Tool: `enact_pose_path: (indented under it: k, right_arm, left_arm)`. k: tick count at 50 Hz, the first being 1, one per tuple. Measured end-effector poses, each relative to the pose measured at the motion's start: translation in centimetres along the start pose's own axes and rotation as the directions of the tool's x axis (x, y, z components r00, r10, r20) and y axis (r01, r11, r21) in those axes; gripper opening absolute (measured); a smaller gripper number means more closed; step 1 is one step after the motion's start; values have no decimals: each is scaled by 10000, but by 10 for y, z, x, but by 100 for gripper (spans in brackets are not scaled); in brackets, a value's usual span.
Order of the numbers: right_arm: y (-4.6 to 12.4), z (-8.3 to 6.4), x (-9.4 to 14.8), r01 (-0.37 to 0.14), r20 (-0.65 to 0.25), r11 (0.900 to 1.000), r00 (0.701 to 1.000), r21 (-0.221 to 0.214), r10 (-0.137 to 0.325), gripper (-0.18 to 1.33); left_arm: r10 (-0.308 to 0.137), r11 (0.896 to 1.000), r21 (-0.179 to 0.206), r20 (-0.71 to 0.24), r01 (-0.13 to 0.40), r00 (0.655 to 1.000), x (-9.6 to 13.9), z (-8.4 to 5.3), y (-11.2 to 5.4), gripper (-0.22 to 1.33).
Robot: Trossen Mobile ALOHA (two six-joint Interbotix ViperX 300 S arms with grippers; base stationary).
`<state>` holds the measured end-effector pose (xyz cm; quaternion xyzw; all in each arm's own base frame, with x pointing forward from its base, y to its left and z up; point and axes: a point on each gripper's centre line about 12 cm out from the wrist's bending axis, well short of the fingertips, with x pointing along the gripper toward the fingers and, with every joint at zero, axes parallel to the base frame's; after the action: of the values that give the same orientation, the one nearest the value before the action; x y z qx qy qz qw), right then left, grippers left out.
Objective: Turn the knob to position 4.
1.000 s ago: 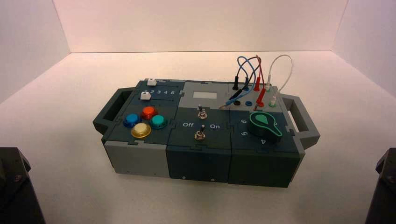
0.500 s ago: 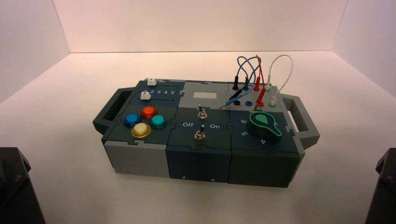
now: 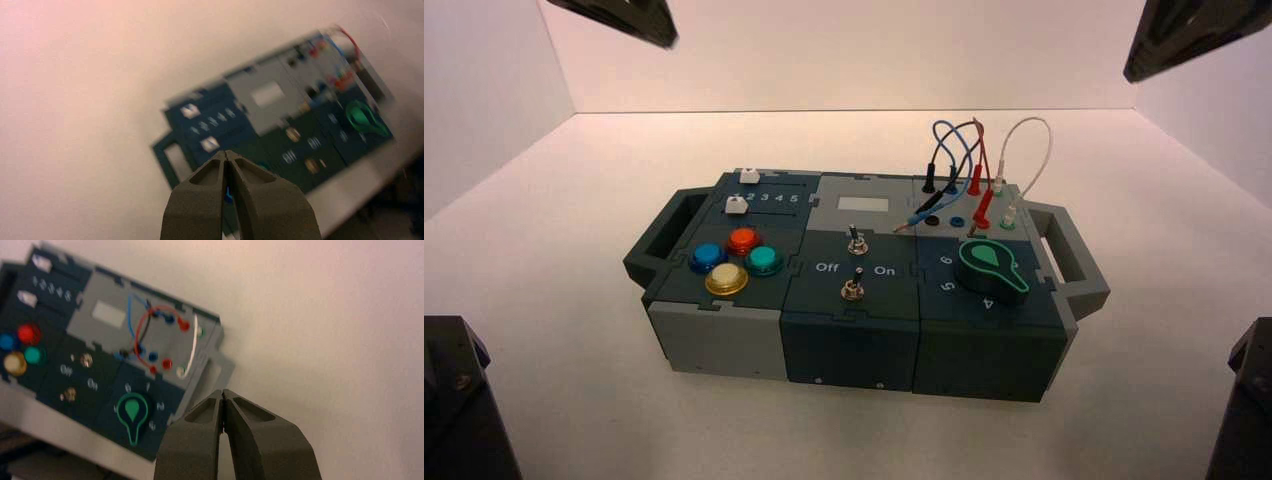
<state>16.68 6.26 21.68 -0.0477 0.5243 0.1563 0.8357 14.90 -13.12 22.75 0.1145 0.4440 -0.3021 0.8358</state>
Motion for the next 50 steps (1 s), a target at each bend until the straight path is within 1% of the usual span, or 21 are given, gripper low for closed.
enact_pose_path:
  k: [1,3,4,6,7,9,10,12,15,17,19,20,22,26,28,32,33,34,38,42,50]
  right_arm:
    - [1,0,0,-29,-21,10000,10000,-56,29,-14]
    - [5,0,-1,-130,-71,9996,9999,-252,128,-14]
    - [7,0,-2,-178,-109,9994,9998,-312,175,-14]
    - [9,0,-2,-250,-186,9987,9995,-448,241,-14]
    - [11,1,-2,-294,-242,9982,9993,-531,281,-14]
    - [17,2,-1,-433,-488,9960,9980,-775,396,-14]
    - [17,3,-1,-433,-488,9962,9980,-760,396,-14]
    - [20,3,1,-497,-721,9945,9965,-922,431,-14]
    - [21,4,3,-531,-821,9936,9956,-998,450,-14]
    - [25,4,11,-632,-1303,9884,9905,-1381,451,-14]
    - [26,3,15,-690,-1477,9845,9880,-1615,451,-14]
    - [28,3,20,-774,-1759,9791,9834,-1879,440,-14]
    - [30,3,25,-837,-1990,9753,9791,-2043,424,-14]
    - [32,-1,42,-1031,-2857,9647,9578,-2425,306,-14]
    - [32,-1,45,-1055,-2985,9633,9540,-2469,280,-14]
    - [36,-5,47,-1200,-3351,9567,9419,-2653,253,-14]
    - [38,-7,48,-1275,-3519,9531,9357,-2743,239,-14]
    - [38,-7,48,-1275,-3519,9531,9357,-2743,239,-14]
    - [44,-8,46,-1470,-3752,9424,9266,-3005,249,-14]
    - [46,-8,44,-1541,-3875,9413,9215,-3004,272,-14]
    - [49,-12,42,-1791,-4276,9437,9028,-2781,454,-14]
  left_arm:
    - [0,10000,0,0,0,10000,0,0,0,-17]
    - [-201,9994,284,-200,207,9996,0,-1,-7,-17]
    - [-217,9993,284,-233,224,9995,0,-1,-8,-17]
    - [-414,9975,558,-377,435,9984,0,-1,-15,-17]
    - [-414,9975,558,-377,435,9984,0,-1,-15,-17]
    - [-548,9956,728,-482,583,9973,1,-1,-20,-17]
    - [-596,9946,818,-509,636,9969,0,-1,-22,-16]
    - [-708,9926,949,-566,759,9959,1,-1,-26,-17]
    - [-740,9917,1010,-622,800,9953,2,-1,-28,-16]
    - [-800,9895,1139,-780,886,9937,5,-1,-32,-16]
    - [-856,9868,1293,-924,972,9920,7,-1,-35,-16]
    - [-869,9859,1340,-1008,1001,9911,9,-1,-37,-17]
    - [-915,9839,1431,-1117,1072,9895,11,-2,-40,-17]
    - [-1063,9741,1821,-1551,1342,9822,19,-4,-51,-17]
    - [-1108,9710,1923,-1649,1421,9801,20,-4,-55,-16]
    - [-1139,9674,2033,-1824,1508,9766,24,-5,-59,-17]
    - [-1159,9665,2055,-1863,1540,9756,24,-5,-60,-17]
    - [-1153,9663,2068,-1846,1532,9760,24,-5,-60,-16]
    - [-1154,9646,2121,-1961,1571,9738,28,-5,-63,-16]
    - [-1172,9647,2107,-1935,1579,9741,29,-4,-64,-16]
    - [-1210,9644,2116,-1805,1587,9761,28,-2,-64,-17]
